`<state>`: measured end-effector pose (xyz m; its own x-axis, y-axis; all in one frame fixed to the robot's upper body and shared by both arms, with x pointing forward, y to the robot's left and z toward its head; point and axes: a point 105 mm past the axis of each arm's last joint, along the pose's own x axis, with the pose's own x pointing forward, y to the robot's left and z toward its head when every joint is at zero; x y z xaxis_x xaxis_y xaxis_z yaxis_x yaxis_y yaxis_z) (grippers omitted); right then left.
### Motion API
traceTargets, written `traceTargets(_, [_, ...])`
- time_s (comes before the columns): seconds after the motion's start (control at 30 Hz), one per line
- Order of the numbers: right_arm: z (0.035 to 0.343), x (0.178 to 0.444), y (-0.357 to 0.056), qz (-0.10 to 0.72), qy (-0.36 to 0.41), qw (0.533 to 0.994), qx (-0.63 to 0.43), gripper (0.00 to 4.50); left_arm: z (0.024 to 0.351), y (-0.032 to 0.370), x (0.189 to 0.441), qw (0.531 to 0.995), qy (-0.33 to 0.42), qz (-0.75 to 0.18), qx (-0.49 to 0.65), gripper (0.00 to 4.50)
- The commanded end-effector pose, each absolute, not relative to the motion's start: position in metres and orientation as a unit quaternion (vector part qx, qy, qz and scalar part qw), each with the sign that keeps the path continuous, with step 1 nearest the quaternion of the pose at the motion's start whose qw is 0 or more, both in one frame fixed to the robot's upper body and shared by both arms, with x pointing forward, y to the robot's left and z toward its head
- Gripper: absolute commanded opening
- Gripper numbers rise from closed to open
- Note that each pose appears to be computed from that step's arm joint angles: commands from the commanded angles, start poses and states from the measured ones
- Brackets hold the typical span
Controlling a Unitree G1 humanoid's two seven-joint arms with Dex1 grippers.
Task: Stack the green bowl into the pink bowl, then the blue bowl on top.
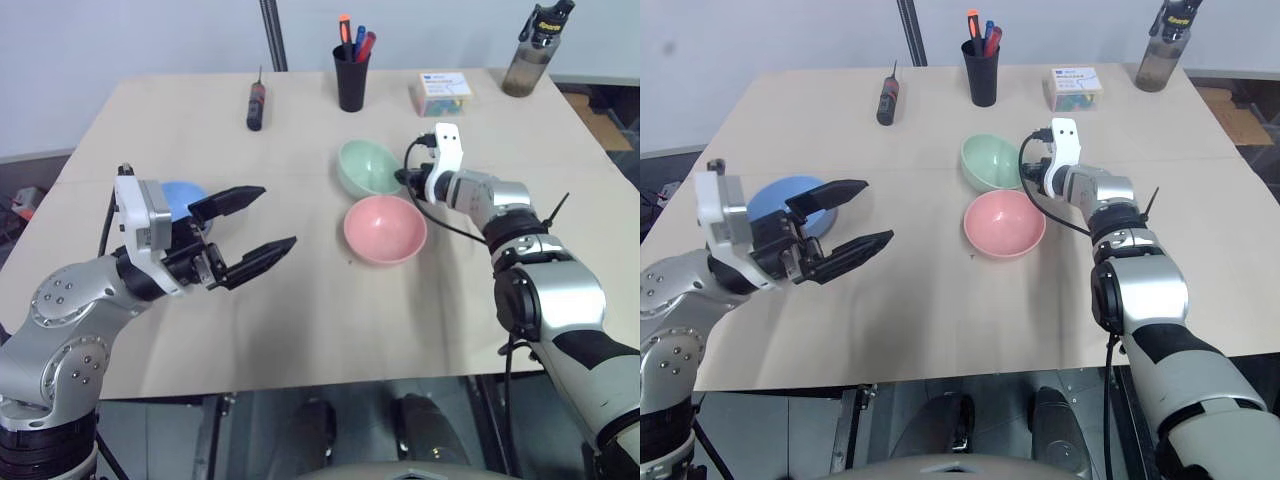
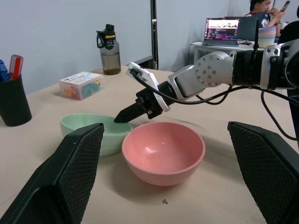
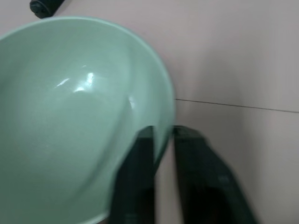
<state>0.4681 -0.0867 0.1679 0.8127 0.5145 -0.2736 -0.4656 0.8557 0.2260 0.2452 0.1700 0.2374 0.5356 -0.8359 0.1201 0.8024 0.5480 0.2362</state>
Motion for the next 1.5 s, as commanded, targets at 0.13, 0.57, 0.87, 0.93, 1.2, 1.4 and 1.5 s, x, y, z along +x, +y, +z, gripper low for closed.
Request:
traceTargets(0.13, [0.237, 0.469, -0.084, 0.313, 0.068, 0.944, 0.073, 0.02, 0.247, 0.168, 0.241, 0.867, -0.132, -0.472, 0.093, 4.50])
traceTargets(0.57, [0.237, 0.427, -0.063, 0.402, -0.072, 0.876, -0.256, 1.94, 0.239, 0.170, 0.251, 0.866, -0.128, -0.475, 0.091, 4.50])
traceTargets(0.87, [0.231, 0.404, -0.023, 0.469, -0.152, 0.749, -0.443, 1.94, 0.233, 0.182, 0.246, 0.872, -0.109, -0.463, 0.117, 4.50])
traceTargets(0.93, [0.229, 0.407, -0.025, 0.473, -0.156, 0.706, -0.503, 1.94, 0.232, 0.184, 0.244, 0.872, -0.106, -0.462, 0.122, 4.50])
traceTargets(1.2, [0.215, 0.425, -0.052, 0.459, -0.132, 0.599, -0.643, 1.94, 0.234, 0.186, 0.237, 0.878, -0.108, -0.449, 0.123, 4.50])
traceTargets(1.4, [0.240, 0.421, -0.060, 0.484, -0.146, 0.698, -0.506, 1.94, 0.228, 0.184, 0.247, 0.891, -0.093, -0.414, 0.159, 4.50])
traceTargets(1.5, [0.262, 0.411, -0.079, 0.497, -0.160, 0.749, -0.408, 2.80, 0.229, 0.182, 0.263, 0.889, -0.090, -0.408, 0.186, 4.50])
